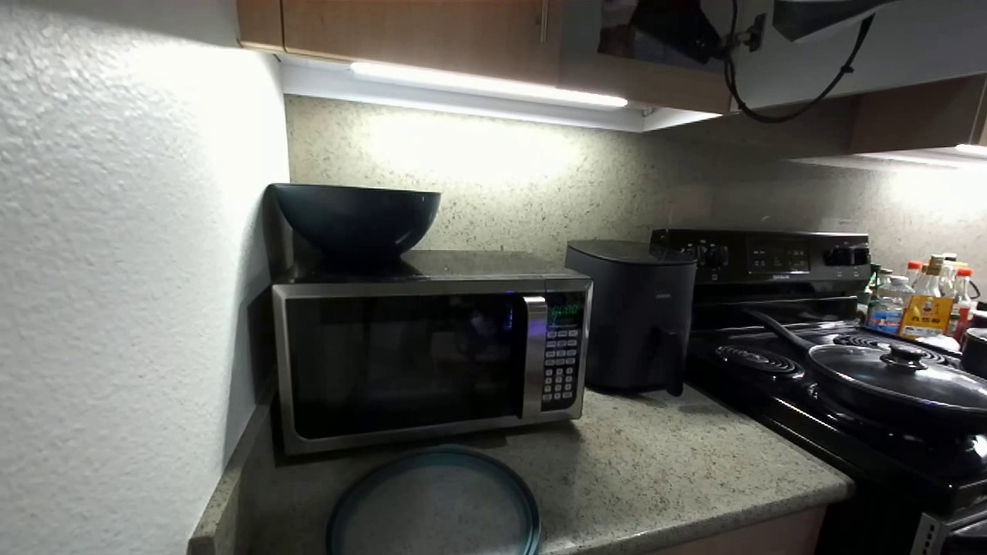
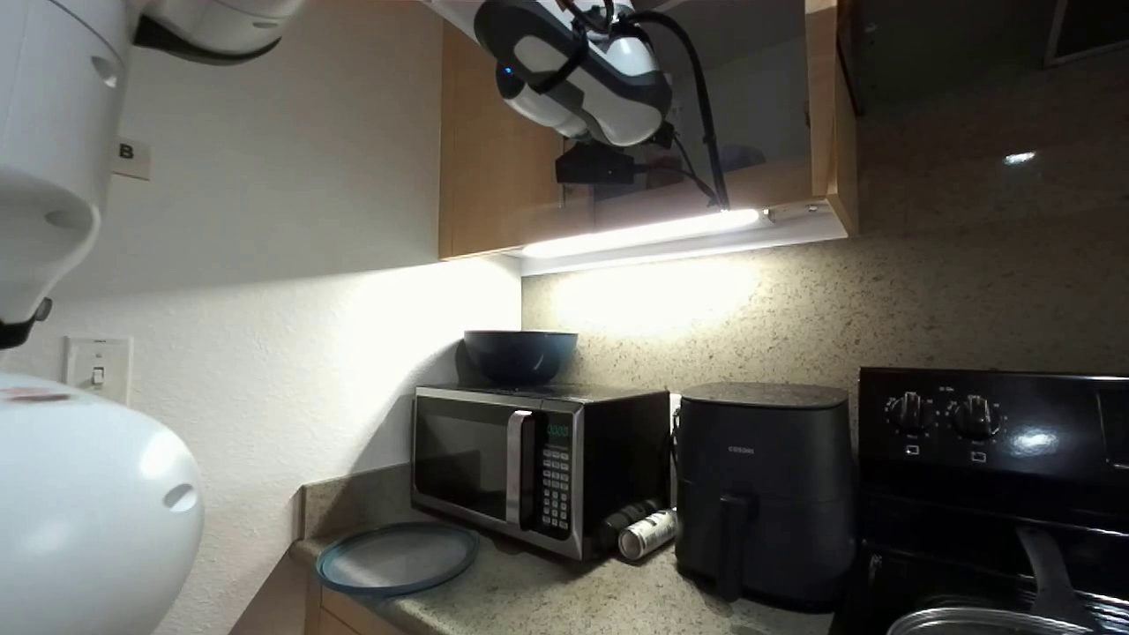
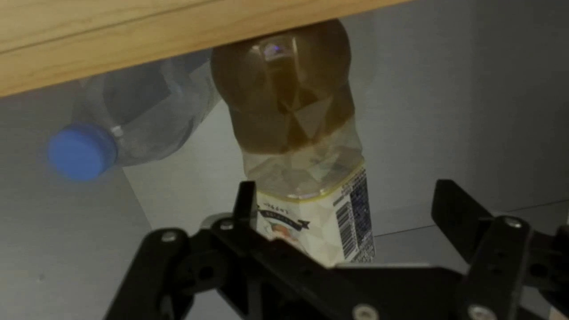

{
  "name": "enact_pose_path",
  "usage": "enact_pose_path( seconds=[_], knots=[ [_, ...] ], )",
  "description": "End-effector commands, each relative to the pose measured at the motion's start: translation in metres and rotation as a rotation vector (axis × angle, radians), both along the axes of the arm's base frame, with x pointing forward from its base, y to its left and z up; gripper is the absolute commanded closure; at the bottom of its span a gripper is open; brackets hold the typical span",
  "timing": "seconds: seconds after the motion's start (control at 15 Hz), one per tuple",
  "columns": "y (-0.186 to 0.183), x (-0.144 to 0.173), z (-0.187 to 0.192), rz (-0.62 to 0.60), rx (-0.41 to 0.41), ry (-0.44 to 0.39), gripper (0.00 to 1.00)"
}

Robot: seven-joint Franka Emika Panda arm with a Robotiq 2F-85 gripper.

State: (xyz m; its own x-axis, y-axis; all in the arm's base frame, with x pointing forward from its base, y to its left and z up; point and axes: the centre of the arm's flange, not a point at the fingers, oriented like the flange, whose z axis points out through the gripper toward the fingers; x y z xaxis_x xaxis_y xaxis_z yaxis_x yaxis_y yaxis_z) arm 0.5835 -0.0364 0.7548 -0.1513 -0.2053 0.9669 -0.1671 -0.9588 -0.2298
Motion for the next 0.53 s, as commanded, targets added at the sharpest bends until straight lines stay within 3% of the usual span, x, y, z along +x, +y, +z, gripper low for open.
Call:
enact_pose_path(
  seconds=[0.0, 0.47],
  knots=[
    [0.016, -0.039, 0.002, -0.082, -0.036, 0.034, 0.0],
    [0.033, -0.089, -0.018, -0.226, -0.066, 0.069, 0.0]
  ],
)
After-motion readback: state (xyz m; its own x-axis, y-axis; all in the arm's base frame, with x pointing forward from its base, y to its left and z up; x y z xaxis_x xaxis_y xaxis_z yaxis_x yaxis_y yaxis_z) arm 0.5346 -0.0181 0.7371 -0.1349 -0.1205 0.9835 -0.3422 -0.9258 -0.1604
